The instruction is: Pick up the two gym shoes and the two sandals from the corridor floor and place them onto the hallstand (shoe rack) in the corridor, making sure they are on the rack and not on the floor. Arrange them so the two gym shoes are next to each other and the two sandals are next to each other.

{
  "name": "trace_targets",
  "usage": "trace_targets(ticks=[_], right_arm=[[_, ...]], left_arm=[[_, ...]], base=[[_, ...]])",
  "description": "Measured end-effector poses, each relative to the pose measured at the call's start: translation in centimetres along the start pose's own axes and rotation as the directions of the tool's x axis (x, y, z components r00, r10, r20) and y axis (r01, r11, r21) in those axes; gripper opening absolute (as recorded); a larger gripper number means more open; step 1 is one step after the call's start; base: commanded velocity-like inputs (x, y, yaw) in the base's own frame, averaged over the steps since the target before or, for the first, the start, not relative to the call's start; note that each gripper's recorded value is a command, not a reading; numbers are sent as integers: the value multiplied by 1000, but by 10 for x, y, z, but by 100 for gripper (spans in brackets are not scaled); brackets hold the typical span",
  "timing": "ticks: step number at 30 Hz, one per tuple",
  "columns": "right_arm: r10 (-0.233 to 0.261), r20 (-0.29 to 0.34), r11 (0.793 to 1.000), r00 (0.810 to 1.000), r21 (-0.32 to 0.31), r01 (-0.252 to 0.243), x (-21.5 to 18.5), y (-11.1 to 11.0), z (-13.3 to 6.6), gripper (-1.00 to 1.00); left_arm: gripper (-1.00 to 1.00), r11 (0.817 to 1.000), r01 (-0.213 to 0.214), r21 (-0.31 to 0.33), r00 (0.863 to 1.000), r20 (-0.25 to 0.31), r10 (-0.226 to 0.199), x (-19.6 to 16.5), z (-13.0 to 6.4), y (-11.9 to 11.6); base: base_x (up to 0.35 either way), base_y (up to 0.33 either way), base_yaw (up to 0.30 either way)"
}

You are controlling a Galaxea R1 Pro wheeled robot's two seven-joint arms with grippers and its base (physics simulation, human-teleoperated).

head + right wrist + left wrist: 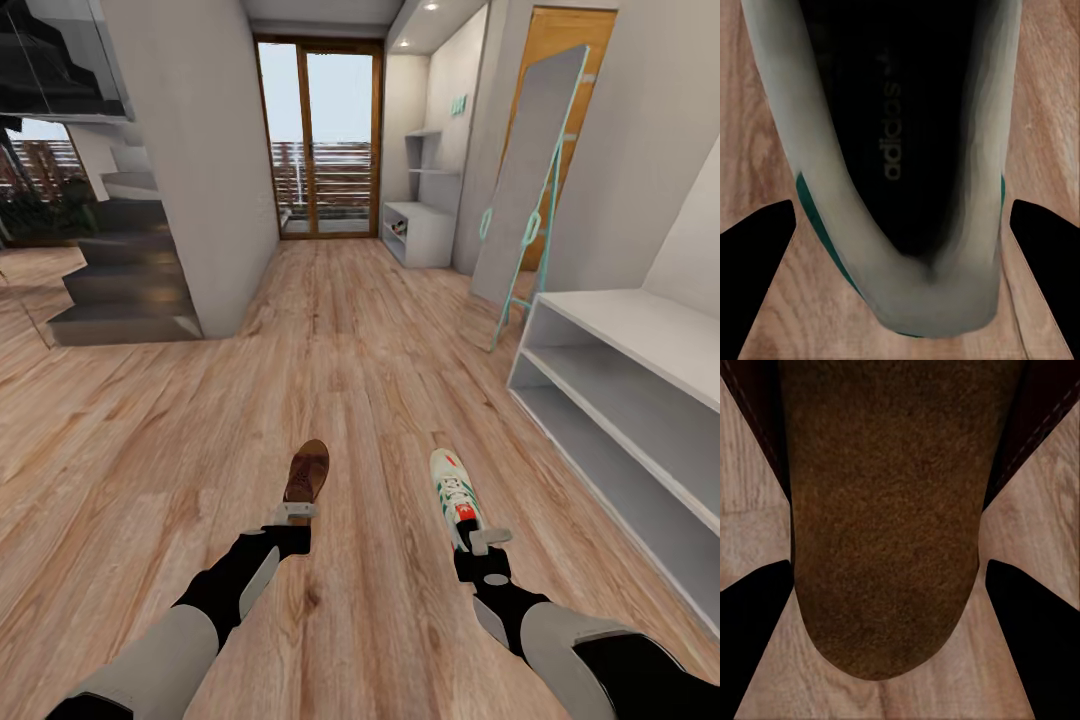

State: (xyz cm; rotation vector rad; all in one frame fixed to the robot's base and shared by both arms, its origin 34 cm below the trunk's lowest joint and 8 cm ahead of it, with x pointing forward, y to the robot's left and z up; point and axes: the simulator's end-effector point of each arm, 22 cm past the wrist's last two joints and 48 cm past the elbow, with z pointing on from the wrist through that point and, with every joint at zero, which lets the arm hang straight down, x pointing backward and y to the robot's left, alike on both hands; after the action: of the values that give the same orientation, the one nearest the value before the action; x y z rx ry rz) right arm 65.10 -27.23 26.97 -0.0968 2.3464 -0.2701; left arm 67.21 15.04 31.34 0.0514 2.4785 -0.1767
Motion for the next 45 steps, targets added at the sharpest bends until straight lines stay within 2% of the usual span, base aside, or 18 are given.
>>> trace_targets(ticks=[30,45], right_arm=[[-2,-9,1000,1000,-4,2,7,2,-1,-100],[-2,-10,1000,1000,-5,2,7,2,-1,-100]], left_arm=[[-100,1000,9,-2,1000,1,-9,-1,0,2],[-100,1000,10,-2,1000,1,-10,0,0,2]], base=[[350,1,0],[350,131,0]])
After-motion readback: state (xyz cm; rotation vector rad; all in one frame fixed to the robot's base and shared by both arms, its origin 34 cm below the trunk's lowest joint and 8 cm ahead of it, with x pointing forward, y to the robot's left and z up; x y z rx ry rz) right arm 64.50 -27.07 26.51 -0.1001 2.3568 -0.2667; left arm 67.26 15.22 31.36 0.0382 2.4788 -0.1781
